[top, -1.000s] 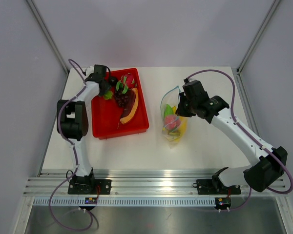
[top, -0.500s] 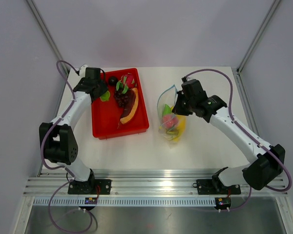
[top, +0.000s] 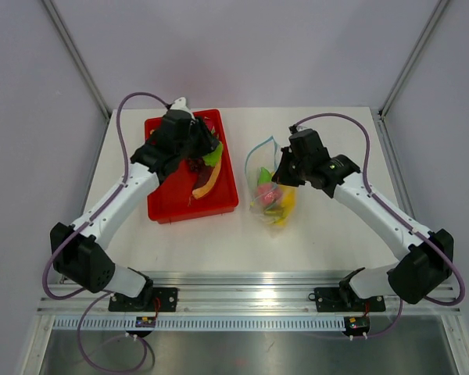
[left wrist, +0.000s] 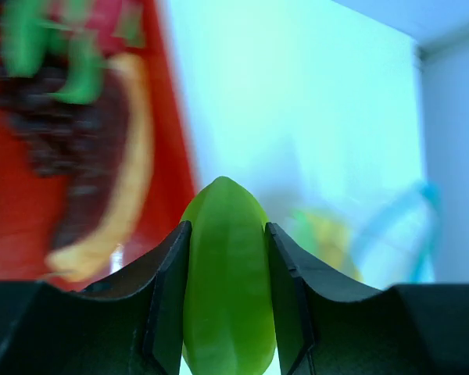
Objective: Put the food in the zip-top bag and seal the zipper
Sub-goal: Place the fake fruit in the zipper food storage bag.
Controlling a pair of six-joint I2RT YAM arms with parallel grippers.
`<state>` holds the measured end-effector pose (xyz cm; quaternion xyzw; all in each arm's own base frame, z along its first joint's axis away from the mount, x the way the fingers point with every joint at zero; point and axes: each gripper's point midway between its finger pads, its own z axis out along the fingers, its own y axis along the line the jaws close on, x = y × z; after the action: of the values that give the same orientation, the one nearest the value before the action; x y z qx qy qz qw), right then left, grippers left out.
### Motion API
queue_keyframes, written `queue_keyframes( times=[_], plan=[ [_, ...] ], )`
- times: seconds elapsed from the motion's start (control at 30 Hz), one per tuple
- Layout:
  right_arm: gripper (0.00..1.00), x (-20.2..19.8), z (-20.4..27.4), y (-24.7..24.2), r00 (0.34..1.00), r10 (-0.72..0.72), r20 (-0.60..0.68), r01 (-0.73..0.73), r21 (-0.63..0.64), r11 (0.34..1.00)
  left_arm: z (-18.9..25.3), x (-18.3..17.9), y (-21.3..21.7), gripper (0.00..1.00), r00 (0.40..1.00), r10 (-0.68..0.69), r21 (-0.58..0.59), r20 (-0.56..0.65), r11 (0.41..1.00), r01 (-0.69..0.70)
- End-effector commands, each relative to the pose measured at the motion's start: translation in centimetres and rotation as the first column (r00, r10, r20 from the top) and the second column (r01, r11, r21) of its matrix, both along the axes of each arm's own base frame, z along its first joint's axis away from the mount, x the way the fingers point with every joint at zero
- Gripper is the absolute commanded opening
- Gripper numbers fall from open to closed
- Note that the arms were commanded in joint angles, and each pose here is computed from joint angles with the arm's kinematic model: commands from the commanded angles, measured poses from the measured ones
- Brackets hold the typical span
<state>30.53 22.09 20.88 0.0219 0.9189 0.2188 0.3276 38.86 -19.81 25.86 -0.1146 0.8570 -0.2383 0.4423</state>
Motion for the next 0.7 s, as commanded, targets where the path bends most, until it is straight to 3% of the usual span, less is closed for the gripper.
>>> queue_keyframes(
  times=[0.0,0.3,0.67],
  plan=[
    [0.0,-0.2,1.0,0.3,1.0,0.003,0.028,-0.004,0.034,0.999,6.9,-2.1,-7.1,0.31,0.966,-0.207,-0.115,0.154,0.967,0.226],
    [0.0,-1.5,1.3,-0.7,1.0,-0.001,0.029,0.0,0.029,1.0,8.7,-5.4,-15.4,0.31,0.884,-0.428,-0.215,0.189,0.86,0.463],
    [0.01,-2.4,2.5,-2.5,0.997,-0.038,0.072,0.037,0.005,0.999,3.9,-7.4,-19.5,0.31,0.823,-0.565,-0.213,0.052,0.799,0.562]
  ],
)
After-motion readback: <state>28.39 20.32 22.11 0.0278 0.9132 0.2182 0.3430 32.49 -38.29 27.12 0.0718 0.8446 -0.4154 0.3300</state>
